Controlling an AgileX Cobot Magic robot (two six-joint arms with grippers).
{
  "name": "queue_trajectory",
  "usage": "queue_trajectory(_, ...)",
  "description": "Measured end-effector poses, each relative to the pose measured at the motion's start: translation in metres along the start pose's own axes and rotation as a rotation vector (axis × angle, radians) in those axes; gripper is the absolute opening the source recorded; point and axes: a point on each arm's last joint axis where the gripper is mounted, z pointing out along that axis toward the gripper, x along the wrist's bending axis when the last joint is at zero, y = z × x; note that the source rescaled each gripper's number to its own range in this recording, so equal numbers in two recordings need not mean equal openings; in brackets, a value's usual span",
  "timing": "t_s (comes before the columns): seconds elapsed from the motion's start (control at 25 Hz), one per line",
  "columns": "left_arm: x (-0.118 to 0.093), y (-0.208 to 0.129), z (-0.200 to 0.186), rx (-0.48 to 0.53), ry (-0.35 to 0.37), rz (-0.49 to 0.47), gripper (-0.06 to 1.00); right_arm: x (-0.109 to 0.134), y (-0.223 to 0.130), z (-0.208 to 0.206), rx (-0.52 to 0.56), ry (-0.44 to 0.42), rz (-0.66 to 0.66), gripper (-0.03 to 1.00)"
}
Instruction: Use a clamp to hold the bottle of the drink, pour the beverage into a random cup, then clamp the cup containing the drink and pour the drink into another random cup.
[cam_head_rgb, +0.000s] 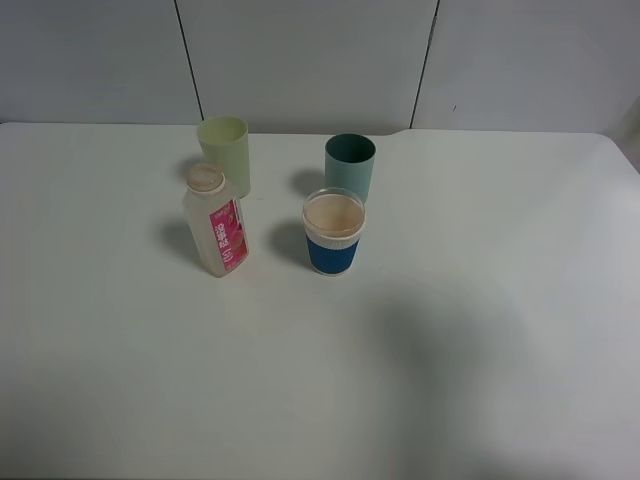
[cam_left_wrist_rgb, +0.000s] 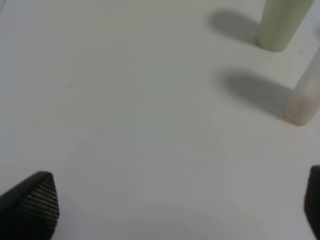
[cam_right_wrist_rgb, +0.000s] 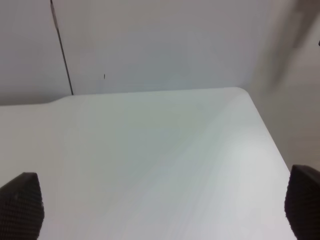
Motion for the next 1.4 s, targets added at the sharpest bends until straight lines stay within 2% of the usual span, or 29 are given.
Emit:
queue_trajectory(0.32,0.000,0.000,0.000,0.000,0.000,0.000,1.00,0.004,-0.018,-0.027,0.029,0.002,-0.032,0.91)
queue_trajectory(0.68,0.000,0.000,0.000,0.000,0.000,0.000,1.00,0.005,-0.028,-0.042,0.014,0.017,-0.059,0.91)
queue_trajectory(1.04,0.000,0.000,0.000,0.000,0.000,0.000,1.00,0.004,-0.040,-0.047,0.109,0.030,-0.090,0.91)
queue_trajectory(1.12,0.000,0.000,0.000,0.000,0.000,0.000,1.00,0.000,-0.042,-0.047,0.129,0.008,-0.119,0.91)
queue_trajectory(1.4,0.000,0.000,0.000,0.000,0.001,0.001,1.00,0.001,-0.058,-0.035,0.211,0.026,-0.095,0.91)
